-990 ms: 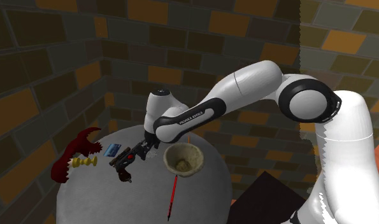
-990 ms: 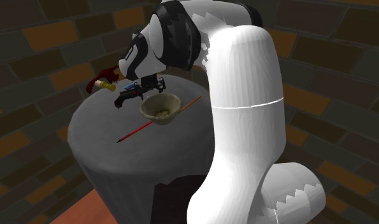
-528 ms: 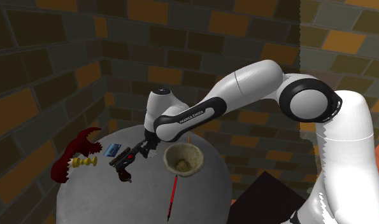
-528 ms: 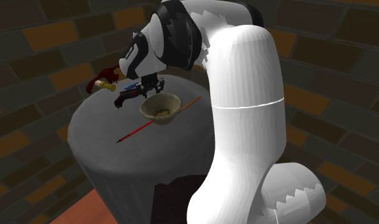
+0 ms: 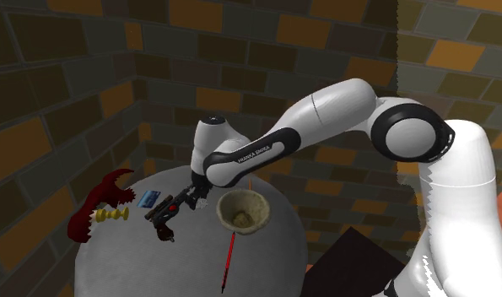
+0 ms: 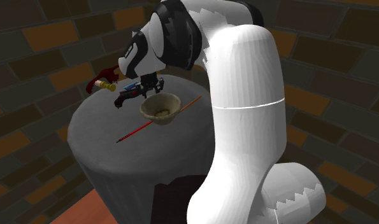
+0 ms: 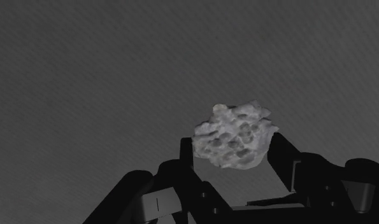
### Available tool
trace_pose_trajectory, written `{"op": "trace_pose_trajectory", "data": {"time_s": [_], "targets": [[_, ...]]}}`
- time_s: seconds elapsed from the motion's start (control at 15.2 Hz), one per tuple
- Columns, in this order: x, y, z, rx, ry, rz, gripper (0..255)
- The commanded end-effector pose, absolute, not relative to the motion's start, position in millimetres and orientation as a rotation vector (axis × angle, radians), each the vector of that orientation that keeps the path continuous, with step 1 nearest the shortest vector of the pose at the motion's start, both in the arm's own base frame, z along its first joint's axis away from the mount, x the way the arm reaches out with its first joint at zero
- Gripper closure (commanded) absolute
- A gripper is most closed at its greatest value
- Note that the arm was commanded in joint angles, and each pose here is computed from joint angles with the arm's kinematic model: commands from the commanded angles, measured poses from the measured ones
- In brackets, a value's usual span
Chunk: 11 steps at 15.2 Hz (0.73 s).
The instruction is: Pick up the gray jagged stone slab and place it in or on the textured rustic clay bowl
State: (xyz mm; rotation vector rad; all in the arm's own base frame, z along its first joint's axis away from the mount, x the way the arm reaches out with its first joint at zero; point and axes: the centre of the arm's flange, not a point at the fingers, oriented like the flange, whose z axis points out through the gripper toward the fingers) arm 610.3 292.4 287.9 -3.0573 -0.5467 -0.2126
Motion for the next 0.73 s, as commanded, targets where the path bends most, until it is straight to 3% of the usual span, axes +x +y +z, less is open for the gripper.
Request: {"op": "trace_pose_trajectory", "data": {"time_s": [0.0, 0.66], "targets": [[609.7, 292.9, 296.1, -3.058, -0.548, -0.209, 255], [609.8, 292.9, 348.9, -3.058, -0.548, -0.209, 255]]}}
